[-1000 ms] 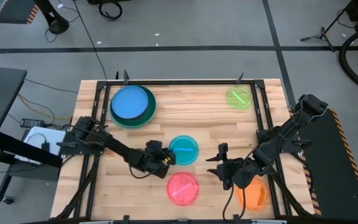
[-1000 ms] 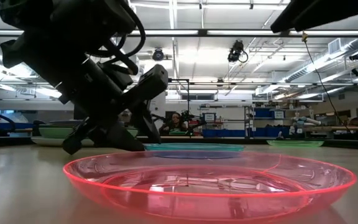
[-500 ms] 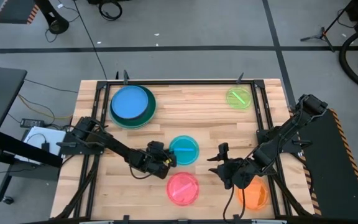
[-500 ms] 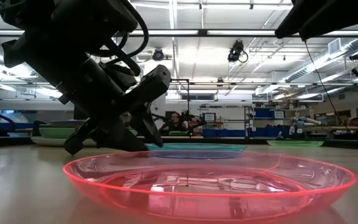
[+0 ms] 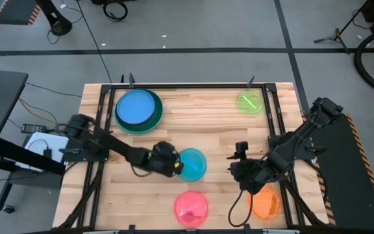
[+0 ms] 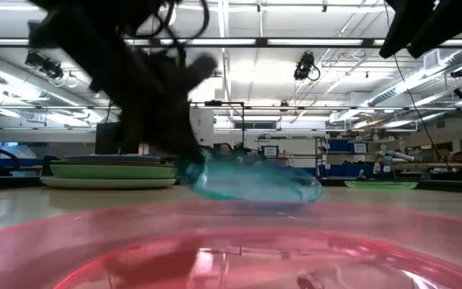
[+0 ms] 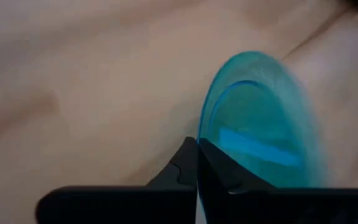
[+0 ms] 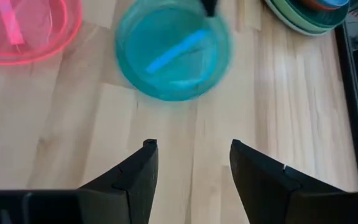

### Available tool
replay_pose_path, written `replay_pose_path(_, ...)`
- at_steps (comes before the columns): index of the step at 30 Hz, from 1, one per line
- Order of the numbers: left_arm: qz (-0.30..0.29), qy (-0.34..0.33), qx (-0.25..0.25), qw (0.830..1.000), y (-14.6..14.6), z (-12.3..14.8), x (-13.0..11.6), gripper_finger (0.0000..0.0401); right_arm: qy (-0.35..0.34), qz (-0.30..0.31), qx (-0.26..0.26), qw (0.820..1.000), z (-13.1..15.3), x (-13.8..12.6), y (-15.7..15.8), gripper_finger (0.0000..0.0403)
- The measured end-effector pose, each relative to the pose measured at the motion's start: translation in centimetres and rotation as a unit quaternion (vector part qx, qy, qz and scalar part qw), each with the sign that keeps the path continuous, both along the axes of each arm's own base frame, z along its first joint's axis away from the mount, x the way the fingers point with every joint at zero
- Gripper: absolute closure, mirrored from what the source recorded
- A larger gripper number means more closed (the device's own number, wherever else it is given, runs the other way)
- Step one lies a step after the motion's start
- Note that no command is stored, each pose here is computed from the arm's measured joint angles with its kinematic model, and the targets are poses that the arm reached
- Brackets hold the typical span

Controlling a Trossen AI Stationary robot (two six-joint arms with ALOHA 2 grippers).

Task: Stack plastic plates
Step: Stack the light blue plate on top of the pink plate

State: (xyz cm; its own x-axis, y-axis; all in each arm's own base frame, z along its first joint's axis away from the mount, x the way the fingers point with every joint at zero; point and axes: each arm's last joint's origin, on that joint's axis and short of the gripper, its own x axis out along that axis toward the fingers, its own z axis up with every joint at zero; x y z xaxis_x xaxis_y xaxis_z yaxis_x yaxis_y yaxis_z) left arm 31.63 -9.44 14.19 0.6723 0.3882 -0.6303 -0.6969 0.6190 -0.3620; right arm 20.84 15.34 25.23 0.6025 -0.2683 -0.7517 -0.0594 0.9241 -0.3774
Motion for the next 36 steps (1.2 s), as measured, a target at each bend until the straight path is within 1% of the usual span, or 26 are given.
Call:
replay_pose_path(4, -0.043, -0.045, 0.005, 0.998, 0.8, 4.9, -0.8, 0.0397, -0.003, 0.002, 0.013, 1.000, 1.1, 0.2, 0.2, 0.0197)
replay_pose_path(6, -0.069, -0.079, -0.007, 0.994, 0.9, 7.5, -1.6, 0.0397, -0.012, 0.005, 0.021, 1.000, 1.8, 0.3, 0.5, 0.0197)
replay_pose_path(8, -0.095, -0.107, -0.017, 0.990, 0.6, 9.7, -2.7, 0.0398, -0.020, 0.009, 0.028, 0.999, 2.4, 0.2, 0.9, 0.0197)
replay_pose_path(10, -0.126, -0.122, -0.036, 0.984, -0.1, 11.0, -3.6, 0.0398, -0.027, 0.007, 0.039, 0.999, 2.7, 0.1, 1.1, 0.0197)
replay_pose_path(12, -0.157, -0.122, -0.065, 0.978, -1.2, 11.2, -4.3, 0.0399, -0.031, 0.001, 0.052, 0.998, 2.8, 0.0, 1.4, 0.0197)
replay_pose_path(14, -0.187, -0.106, -0.093, 0.972, -2.7, 10.7, -4.8, 0.0399, -0.029, -0.001, 0.061, 0.998, 2.6, -0.2, 1.8, 0.0197)
replay_pose_path(18, -0.206, -0.077, -0.121, 0.968, -5.6, 8.5, -4.9, 0.0400, -0.026, -0.007, 0.079, 0.996, 1.8, -0.6, 2.7, 0.0197)
replay_pose_path(20, -0.216, -0.089, -0.130, 0.964, -6.9, 7.6, -4.5, 0.0400, -0.030, 0.001, 0.091, 0.995, 1.5, -0.7, 3.6, 0.0197)
replay_pose_path(23, -0.223, -0.105, -0.132, 0.960, -8.2, 6.3, -3.6, 0.0400, -0.023, 0.016, 0.094, 0.995, 0.6, -0.8, 5.0, 0.0197)
replay_pose_path(25, -0.220, -0.101, -0.129, 0.962, -8.5, 5.2, -3.1, 0.0400, -0.010, 0.015, 0.095, 0.995, -0.2, -0.9, 5.7, 0.0197)
replay_pose_path(31, -0.203, -0.096, -0.116, 0.968, -9.0, 2.3, -2.0, 0.0400, 0.041, 0.012, 0.092, 0.995, -2.2, -1.1, 8.1, 0.0197)
replay_pose_path(34, -0.208, -0.103, -0.114, 0.966, -9.4, 1.2, -1.5, 0.0400, 0.075, 0.006, 0.082, 0.994, -2.8, -1.7, 8.8, 0.0197)
replay_pose_path(36, -0.219, -0.097, -0.105, 0.965, -10.1, 0.7, -1.0, 0.0400, 0.099, -0.006, 0.087, 0.991, -2.9, -2.2, 9.2, 0.0197)
